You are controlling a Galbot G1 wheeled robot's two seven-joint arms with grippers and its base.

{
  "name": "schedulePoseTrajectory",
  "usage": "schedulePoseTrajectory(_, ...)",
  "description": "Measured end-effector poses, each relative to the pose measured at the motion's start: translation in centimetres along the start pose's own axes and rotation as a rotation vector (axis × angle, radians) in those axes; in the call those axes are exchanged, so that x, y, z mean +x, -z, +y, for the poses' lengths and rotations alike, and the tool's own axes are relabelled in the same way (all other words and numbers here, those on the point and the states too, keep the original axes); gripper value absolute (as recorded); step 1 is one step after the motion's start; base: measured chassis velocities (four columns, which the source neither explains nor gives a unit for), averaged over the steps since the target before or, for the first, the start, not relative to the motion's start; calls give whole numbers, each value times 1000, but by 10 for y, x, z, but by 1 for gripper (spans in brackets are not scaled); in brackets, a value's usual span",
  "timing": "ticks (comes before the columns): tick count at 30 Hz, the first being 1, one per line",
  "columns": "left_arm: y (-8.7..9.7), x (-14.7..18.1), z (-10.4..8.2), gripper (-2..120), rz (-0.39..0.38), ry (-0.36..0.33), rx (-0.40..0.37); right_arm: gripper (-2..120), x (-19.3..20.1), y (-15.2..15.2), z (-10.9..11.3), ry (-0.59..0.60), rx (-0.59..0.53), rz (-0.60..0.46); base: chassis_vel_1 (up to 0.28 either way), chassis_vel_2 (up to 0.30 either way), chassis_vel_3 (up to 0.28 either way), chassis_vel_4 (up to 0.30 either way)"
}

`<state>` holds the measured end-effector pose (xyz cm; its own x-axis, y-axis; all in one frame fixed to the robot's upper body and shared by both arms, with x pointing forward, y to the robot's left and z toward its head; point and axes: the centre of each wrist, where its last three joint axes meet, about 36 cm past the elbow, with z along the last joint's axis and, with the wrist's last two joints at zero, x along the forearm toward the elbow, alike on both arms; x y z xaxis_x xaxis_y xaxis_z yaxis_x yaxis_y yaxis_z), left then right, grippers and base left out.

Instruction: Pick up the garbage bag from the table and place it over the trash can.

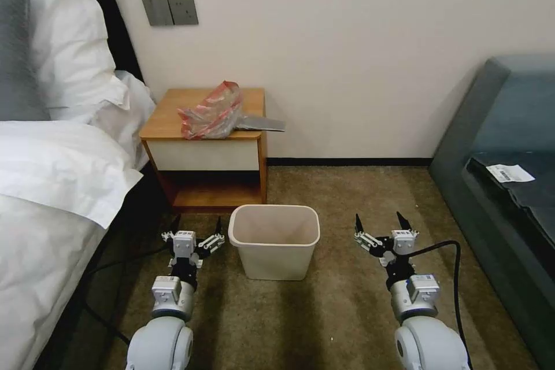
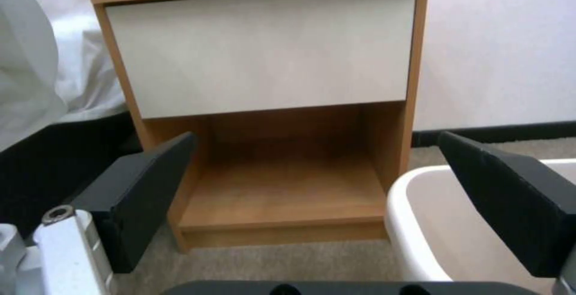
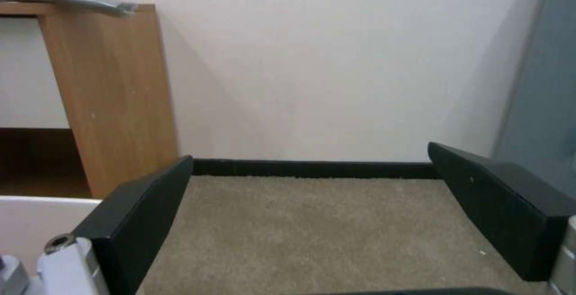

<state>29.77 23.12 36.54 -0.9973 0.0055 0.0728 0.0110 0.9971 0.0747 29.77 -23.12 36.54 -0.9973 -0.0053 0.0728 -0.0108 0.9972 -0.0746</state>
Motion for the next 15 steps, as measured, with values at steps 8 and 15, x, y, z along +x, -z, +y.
schedulePoseTrajectory(8,0,0,0,100,0,0,0,100,0,0,0,0,0,0,0,0,0,0)
schedulePoseTrajectory(15,0,0,0,100,0,0,0,100,0,0,0,0,0,0,0,0,0,0)
